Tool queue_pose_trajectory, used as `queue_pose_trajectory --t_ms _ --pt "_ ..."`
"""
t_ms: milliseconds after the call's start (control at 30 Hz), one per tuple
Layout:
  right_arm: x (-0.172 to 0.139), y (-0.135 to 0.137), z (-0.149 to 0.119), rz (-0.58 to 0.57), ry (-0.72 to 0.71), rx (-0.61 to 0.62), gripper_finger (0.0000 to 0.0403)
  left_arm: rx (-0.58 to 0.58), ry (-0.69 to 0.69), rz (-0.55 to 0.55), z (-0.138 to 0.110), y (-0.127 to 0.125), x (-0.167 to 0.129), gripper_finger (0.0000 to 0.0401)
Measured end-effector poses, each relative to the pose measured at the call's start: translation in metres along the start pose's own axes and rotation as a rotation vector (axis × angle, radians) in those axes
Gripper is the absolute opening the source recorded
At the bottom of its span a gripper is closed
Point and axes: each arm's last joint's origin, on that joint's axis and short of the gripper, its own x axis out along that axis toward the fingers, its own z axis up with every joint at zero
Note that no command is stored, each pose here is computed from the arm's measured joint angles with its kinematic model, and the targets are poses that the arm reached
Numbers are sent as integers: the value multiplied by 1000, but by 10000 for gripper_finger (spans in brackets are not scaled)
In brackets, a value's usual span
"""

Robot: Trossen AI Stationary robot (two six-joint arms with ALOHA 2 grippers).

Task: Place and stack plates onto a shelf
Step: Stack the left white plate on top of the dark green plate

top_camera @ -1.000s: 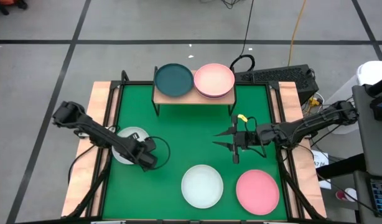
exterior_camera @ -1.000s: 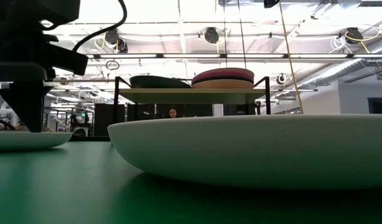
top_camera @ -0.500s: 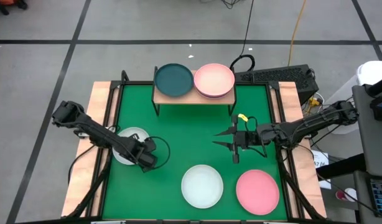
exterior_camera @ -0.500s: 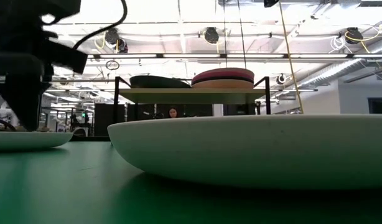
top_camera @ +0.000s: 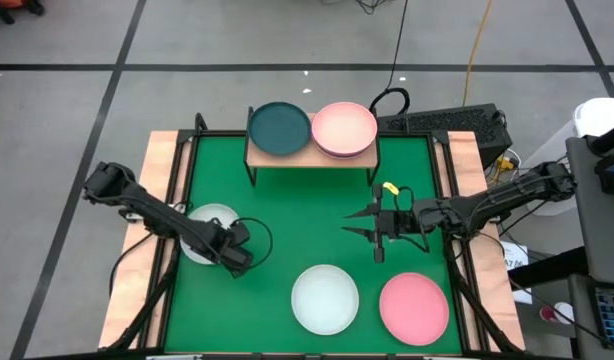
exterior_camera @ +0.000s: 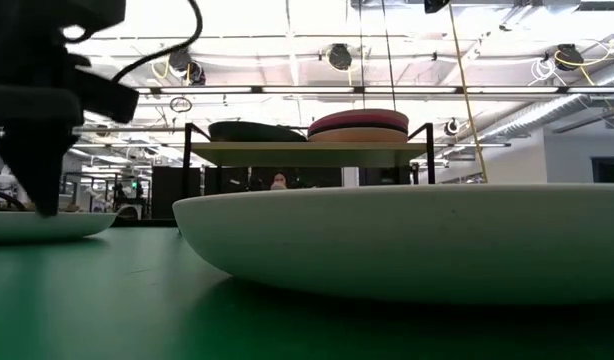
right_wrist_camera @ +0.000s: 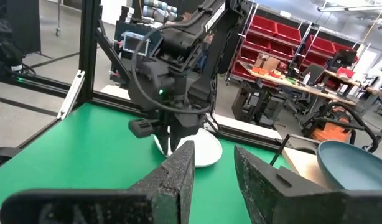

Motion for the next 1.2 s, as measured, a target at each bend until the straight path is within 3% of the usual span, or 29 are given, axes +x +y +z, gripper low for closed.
queue_pose_trajectory --t_ms 233,433,700,933,1067,1200 --pt "0 0 0 1 3 0 95 60 49 26 -5 3 10 87" --pt "0 0 0 0 -2 1 95 102 51 32 -6 4 10 16" --pt "0 0 0 0 -4 2 95 181 49 -5 -1 -3 1 9" --pt "0 0 0 0 -5 1 95 432 -80 -119 17 -30 -43 9" --pt "0 0 2 -3 -19 5 95 558 -195 -96 31 -37 -82 9" --pt "0 -1 2 -4 -25 7 95 642 -318 1 43 -35 -124 9"
